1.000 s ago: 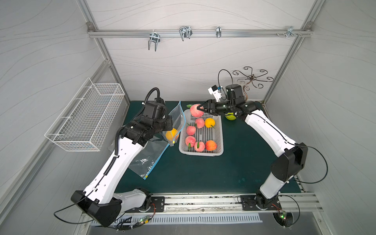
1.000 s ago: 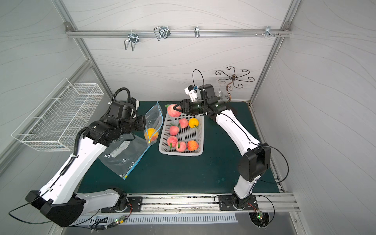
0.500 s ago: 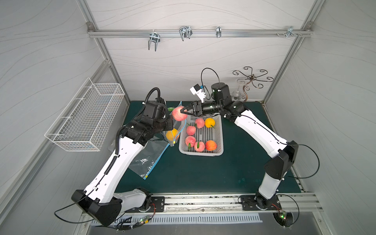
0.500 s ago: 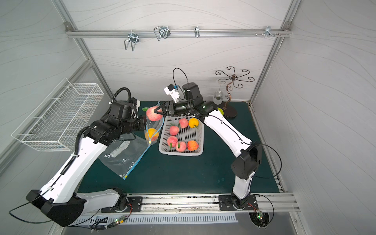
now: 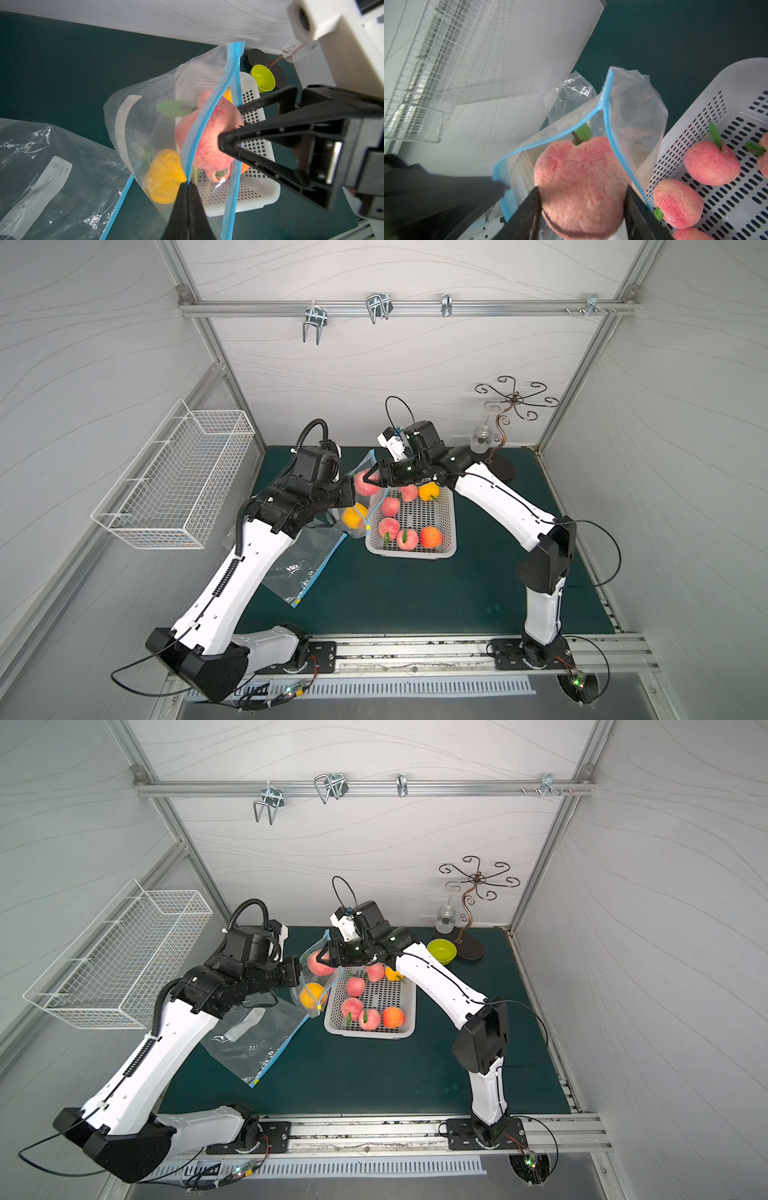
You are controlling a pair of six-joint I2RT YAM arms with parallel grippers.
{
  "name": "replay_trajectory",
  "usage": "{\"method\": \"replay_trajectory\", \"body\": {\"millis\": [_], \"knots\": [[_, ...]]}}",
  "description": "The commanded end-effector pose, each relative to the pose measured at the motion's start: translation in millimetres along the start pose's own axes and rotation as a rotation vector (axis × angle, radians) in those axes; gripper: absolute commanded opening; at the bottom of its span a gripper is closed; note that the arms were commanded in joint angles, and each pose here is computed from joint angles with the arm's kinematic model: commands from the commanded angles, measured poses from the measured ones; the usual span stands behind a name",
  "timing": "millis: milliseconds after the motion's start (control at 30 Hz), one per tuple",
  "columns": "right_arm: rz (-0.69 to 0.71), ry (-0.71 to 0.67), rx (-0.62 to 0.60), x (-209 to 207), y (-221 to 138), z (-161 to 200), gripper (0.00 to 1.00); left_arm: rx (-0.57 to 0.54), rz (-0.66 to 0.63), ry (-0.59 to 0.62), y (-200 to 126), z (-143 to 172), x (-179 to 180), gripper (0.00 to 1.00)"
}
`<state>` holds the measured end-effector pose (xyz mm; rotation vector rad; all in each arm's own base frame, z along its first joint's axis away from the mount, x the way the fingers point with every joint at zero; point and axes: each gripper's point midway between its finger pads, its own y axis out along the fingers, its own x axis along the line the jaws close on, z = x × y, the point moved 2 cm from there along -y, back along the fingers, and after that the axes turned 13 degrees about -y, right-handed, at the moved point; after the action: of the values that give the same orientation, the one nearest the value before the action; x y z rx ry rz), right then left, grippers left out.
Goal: Place the peach in a zip-top bag and seal the zipper
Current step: Place the peach in the zipper food storage bag.
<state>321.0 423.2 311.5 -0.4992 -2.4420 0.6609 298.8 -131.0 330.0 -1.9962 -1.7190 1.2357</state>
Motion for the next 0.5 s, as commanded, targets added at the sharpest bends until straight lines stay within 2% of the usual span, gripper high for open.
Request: {"method": "replay_trajectory", "body": {"millis": [0,167,233,467], "knots": [[0.17,-0.063,0.058,-11,4,10,0.56,-0.047,0.078,-0.002,-9,-15,-18,0.0],[0.319,-0.096,0.07,-22,7,9,0.58,-0.043,0.097,-0.006,-10,-14,-21,0.0],[0.357,-0.106,0.08,-26,9,8,0.64,-0.052,0.098,-0.011,-11,-16,-21,0.0],[0.342,-0.155,0.05,-17,3,-9,0.75,-0.124,0.015,-0.037,-15,-29,-8,0.0]]}}
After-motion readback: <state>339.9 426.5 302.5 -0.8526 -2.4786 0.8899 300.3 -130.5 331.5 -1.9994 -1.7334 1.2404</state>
